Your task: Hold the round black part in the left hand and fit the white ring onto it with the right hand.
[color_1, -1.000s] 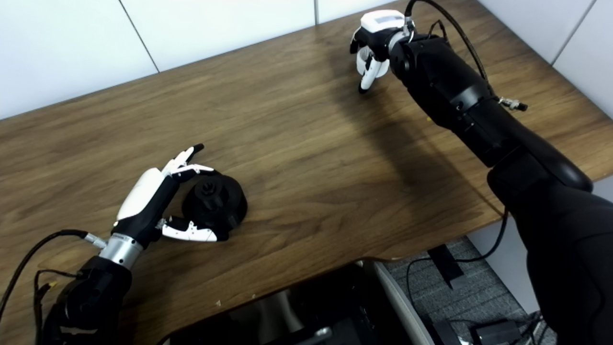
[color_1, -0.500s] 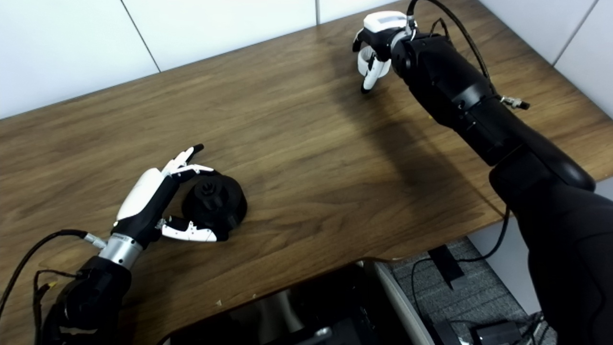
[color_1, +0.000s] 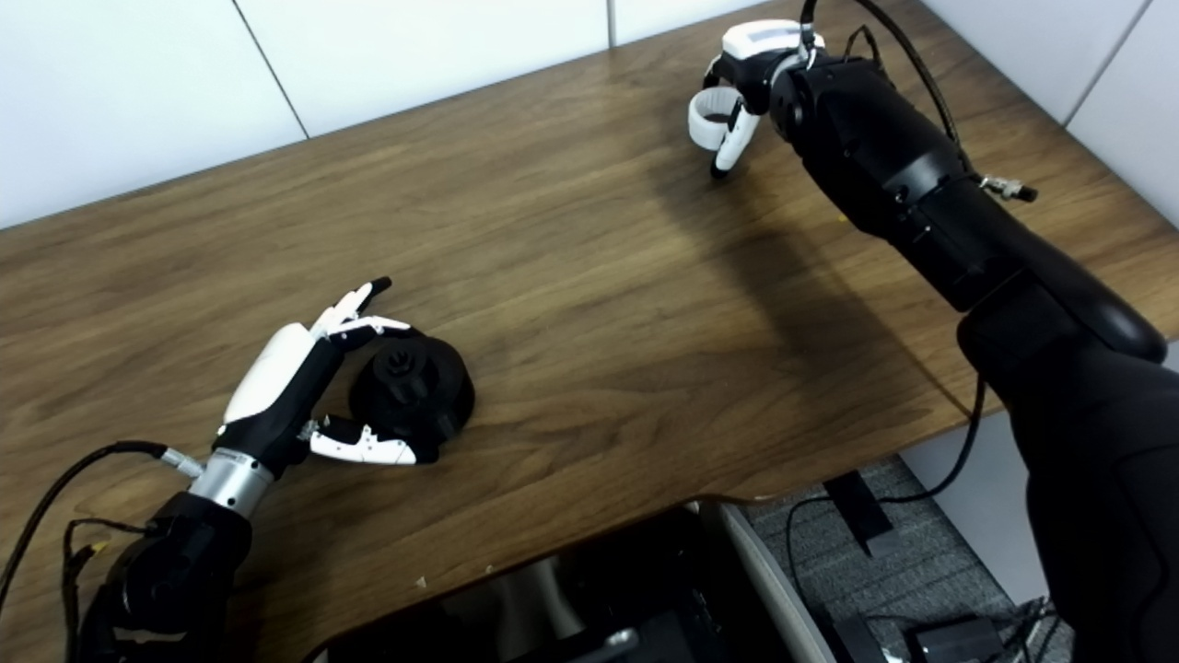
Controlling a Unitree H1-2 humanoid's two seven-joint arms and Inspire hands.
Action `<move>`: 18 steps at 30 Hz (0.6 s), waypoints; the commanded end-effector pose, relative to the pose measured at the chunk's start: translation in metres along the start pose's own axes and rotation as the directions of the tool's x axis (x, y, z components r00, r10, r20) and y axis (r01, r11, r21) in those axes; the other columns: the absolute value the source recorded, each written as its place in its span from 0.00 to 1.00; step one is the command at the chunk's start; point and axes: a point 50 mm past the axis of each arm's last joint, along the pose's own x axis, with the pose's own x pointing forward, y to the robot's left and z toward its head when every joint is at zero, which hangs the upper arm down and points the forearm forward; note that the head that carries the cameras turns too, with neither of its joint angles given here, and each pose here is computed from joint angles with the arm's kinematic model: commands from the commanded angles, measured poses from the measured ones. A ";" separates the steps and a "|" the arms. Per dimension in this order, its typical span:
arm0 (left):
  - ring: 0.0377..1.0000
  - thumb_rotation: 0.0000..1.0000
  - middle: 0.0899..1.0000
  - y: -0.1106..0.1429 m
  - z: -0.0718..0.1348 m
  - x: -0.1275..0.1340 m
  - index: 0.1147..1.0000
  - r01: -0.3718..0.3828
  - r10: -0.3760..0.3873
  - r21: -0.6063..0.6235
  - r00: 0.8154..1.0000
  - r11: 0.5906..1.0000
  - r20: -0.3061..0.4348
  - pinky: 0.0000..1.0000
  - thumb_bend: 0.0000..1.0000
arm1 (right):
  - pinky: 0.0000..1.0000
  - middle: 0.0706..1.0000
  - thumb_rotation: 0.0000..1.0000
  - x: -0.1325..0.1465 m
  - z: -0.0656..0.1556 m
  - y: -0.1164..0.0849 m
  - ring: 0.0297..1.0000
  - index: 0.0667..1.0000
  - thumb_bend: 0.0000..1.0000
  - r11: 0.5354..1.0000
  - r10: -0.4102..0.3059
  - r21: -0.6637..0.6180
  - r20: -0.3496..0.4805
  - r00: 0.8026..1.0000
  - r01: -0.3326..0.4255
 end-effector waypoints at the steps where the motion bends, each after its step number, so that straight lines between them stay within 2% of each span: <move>1: 1.00 0.31 1.00 0.014 0.005 0.002 0.59 -0.027 0.026 0.027 0.999 0.999 0.029 1.00 1.00 | 0.93 0.91 0.17 -0.001 -0.023 -0.018 0.89 0.83 0.80 0.999 -0.034 -0.039 -0.077 0.996 0.031; 7: 1.00 0.31 1.00 0.014 0.005 0.002 0.59 -0.024 0.024 0.022 0.999 0.999 0.029 1.00 1.00 | 0.93 0.90 0.17 -0.001 -0.025 -0.016 0.88 0.82 0.80 0.999 -0.049 -0.024 -0.069 0.996 0.047; 13: 1.00 0.31 1.00 0.012 0.006 0.002 0.59 -0.023 0.023 0.020 0.999 1.000 0.034 1.00 1.00 | 0.99 0.88 0.18 -0.005 -0.019 -0.015 0.91 0.81 0.76 0.998 -0.065 -0.002 -0.047 0.997 0.065; 18: 1.00 0.30 1.00 0.012 0.005 0.001 0.59 -0.022 0.022 0.018 0.999 1.000 0.033 1.00 1.00 | 1.00 0.84 0.19 -0.005 -0.015 -0.014 0.90 0.80 0.73 0.997 -0.072 0.006 -0.031 0.997 0.072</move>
